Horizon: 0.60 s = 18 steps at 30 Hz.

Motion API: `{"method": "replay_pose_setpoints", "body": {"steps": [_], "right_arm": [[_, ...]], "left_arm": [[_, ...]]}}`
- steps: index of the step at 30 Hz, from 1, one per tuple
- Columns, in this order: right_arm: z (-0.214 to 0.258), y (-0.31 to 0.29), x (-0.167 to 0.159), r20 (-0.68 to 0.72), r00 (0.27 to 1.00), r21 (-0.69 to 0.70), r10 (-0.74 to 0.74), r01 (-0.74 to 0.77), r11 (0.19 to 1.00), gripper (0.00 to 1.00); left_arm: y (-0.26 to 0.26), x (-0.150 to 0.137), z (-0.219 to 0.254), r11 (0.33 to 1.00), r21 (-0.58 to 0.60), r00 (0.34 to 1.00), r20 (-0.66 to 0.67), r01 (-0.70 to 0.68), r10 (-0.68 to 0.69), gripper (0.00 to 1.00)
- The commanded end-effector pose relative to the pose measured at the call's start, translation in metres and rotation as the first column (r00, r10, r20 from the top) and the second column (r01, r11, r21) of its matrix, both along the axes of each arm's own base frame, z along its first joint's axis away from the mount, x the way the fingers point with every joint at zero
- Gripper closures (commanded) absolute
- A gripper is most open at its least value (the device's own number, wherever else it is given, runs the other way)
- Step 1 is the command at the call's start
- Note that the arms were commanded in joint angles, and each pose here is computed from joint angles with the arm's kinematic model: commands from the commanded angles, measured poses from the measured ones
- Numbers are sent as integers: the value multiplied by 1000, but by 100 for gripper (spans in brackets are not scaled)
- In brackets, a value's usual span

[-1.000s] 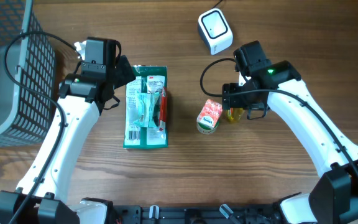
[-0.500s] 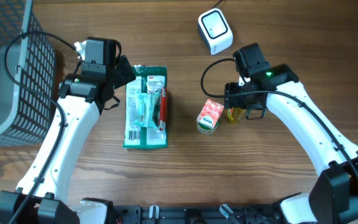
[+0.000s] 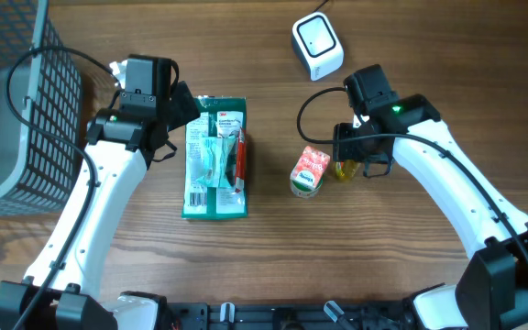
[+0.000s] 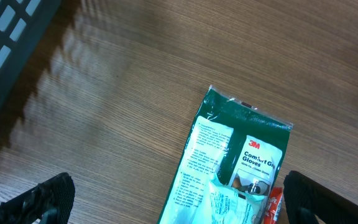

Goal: Scan the item barcode
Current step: 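Close the right gripper around the oil bottle neck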

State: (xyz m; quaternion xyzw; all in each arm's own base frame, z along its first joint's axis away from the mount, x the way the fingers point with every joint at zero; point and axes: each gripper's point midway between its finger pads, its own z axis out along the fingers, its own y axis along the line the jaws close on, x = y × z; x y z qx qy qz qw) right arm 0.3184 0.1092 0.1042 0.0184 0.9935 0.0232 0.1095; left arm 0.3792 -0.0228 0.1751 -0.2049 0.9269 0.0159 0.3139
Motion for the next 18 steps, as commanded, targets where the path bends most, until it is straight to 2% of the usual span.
{"method": "replay_pose_setpoints", "body": {"steps": [1,18], "right_arm": [[-8,-4,-4,-22,1000,-28,-14,13,1000,35],[-8,-5,-6,-32,999,-31,-16,15,999,38]], "left_arm": [[1,0,-3,1000,8,1000,-8,9,-9,0],[1,0,-3,1000,8,1000,-8,9,-9,0]]}}
